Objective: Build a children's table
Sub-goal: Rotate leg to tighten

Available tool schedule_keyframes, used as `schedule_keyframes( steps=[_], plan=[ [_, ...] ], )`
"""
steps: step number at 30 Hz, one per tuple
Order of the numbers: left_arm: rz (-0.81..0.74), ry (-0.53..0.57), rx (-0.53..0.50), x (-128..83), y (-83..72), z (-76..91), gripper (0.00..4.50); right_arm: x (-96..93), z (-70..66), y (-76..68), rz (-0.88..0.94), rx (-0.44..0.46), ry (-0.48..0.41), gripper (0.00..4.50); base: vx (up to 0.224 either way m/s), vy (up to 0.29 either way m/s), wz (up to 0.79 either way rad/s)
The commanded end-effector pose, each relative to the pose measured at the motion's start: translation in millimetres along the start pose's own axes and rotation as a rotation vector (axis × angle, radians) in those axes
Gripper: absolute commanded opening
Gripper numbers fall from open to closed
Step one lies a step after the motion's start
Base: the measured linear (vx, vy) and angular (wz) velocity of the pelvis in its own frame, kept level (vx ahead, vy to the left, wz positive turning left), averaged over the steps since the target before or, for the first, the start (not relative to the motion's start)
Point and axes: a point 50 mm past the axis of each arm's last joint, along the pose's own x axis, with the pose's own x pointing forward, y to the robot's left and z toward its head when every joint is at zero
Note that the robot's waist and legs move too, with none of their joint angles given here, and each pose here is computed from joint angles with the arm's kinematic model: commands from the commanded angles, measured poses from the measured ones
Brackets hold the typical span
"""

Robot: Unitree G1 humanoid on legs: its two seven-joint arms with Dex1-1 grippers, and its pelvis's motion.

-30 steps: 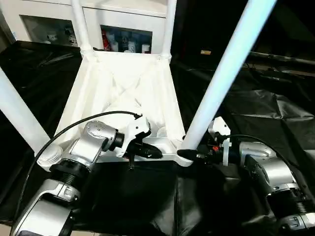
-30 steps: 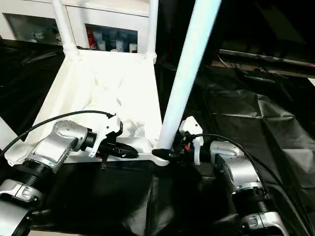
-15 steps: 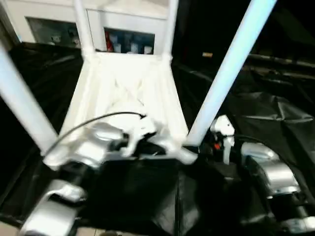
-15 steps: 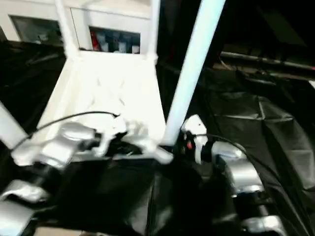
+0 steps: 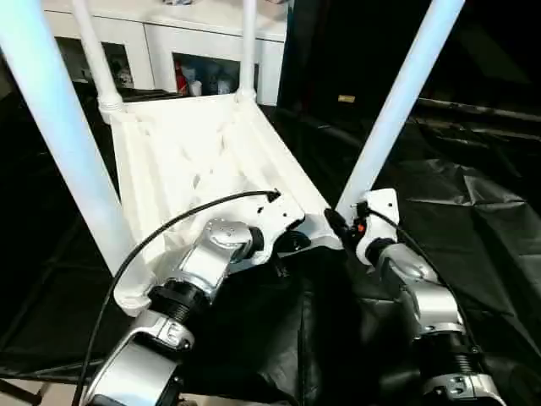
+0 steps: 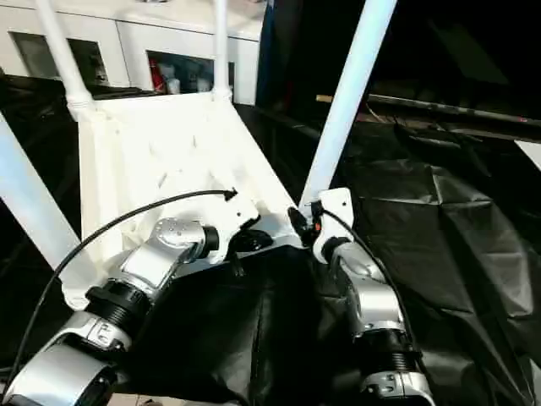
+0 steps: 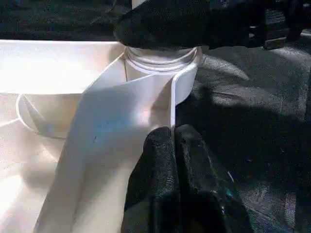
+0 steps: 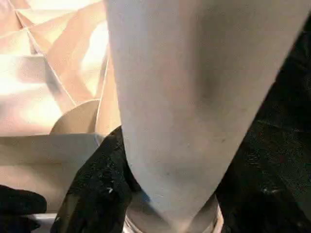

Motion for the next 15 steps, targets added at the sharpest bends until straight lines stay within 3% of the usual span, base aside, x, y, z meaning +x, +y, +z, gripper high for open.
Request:
schedule_keyframes(
  steps=[1,5,6,10,15],
  plan=[
    [-0.080,0.015,0.028,11,-12.4,2.5,0.00,4.8,-15.8,29.8,0.200,-0.015,0.073,2.68,0.000,0.000,0.00],
    [-0.103,0.053,0.032,-3,-2.5,-5.5,0.00,-1.0,-8.2,19.3,0.310,-0.057,0.065,2.68,0.000,0.000,0.00],
    [-0.149,0.082,0.041,-15,3.5,-11.7,0.00,-10.1,-1.3,10.7,0.430,-0.099,0.073,2.68,0.000,0.000,0.00],
    [-0.230,0.105,0.063,-28,6.4,-17.1,0.00,-20.2,5.3,3.0,0.544,-0.135,0.088,2.68,0.000,0.000,0.00],
    [-0.324,0.133,0.062,-48,11.2,-24.2,0.00,-33.6,5.7,-6.9,0.699,-0.204,0.148,2.68,0.000,0.000,0.00]
  ],
)
